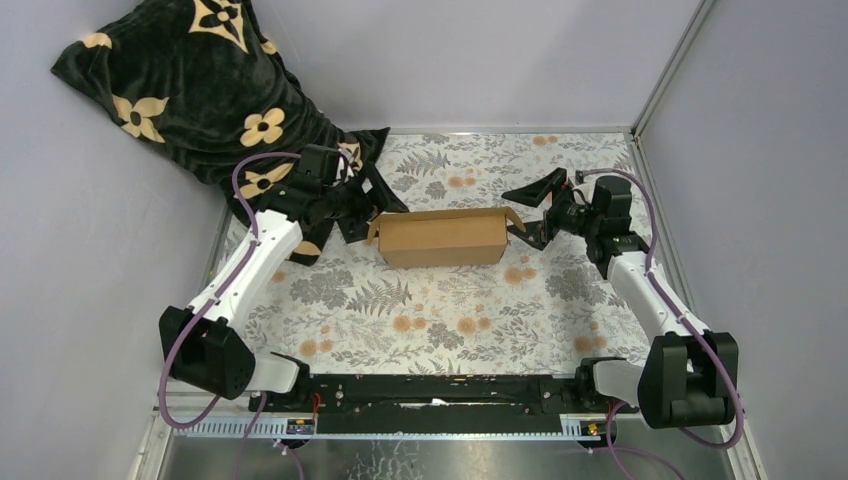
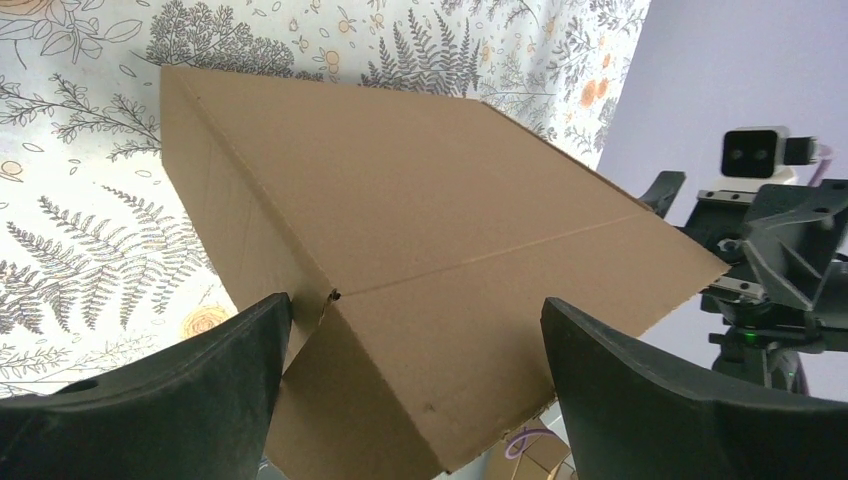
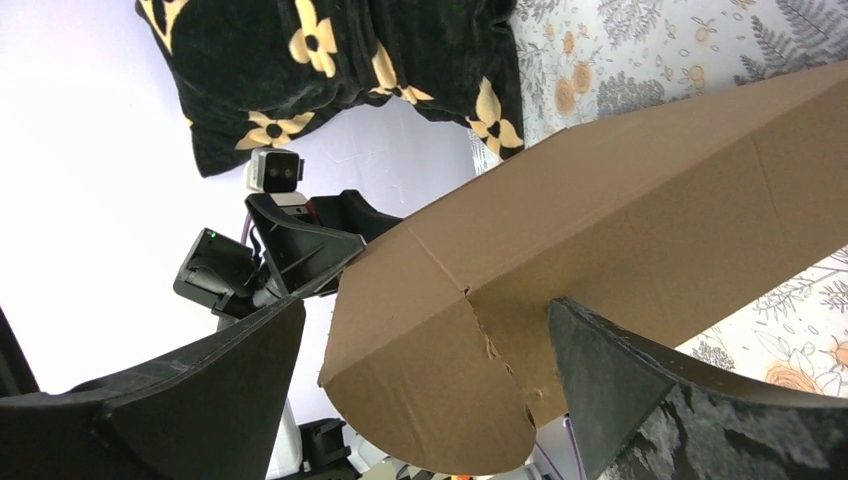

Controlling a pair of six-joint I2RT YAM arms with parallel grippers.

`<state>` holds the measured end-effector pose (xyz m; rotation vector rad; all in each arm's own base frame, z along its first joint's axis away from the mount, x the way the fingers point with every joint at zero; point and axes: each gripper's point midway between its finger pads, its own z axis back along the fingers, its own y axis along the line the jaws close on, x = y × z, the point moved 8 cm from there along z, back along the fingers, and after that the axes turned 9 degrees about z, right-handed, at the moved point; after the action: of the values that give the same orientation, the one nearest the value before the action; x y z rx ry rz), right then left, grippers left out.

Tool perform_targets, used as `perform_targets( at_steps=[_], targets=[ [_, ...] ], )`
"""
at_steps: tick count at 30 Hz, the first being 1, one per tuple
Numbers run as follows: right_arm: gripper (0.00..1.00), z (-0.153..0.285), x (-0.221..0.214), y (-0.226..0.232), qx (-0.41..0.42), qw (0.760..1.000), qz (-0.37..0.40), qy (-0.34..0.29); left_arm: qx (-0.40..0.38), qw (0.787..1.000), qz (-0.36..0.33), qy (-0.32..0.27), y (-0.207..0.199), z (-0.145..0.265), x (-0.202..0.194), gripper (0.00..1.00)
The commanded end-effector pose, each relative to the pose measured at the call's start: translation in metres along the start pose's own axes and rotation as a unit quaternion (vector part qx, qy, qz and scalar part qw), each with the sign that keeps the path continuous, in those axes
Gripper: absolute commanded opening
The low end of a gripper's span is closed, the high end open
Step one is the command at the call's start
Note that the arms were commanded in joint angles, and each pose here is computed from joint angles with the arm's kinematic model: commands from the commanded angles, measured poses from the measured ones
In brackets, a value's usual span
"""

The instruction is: Fold the paper box

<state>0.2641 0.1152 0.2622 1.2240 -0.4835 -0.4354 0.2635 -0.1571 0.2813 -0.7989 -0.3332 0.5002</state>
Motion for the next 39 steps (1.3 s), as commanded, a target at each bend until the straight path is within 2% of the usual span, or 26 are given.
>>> perform_targets(
  at_steps=[1, 21, 30, 39],
  targets=[
    [1.0, 0.007, -0.022, 0.01, 0.047, 0.995, -0.022, 0.08, -0.111, 0.992, -0.01, 0.053, -0.035, 0.002, -0.005, 0.98],
    [1.0, -0.006, -0.011, -0.026, 0.032, 0.995, -0.052, 0.076, -0.085, 0.994, 0.015, 0.064, -0.007, -0.031, 0.003, 0.98],
    [1.0, -0.018, 0.006, -0.038, 0.024, 0.996, -0.053, 0.075, -0.079, 0.995, 0.004, 0.058, -0.004, -0.044, 0.018, 0.98],
    [1.0, -0.019, 0.02, -0.052, -0.002, 0.996, -0.042, 0.073, -0.084, 0.995, -0.01, 0.05, 0.009, -0.036, 0.03, 0.98]
  ],
)
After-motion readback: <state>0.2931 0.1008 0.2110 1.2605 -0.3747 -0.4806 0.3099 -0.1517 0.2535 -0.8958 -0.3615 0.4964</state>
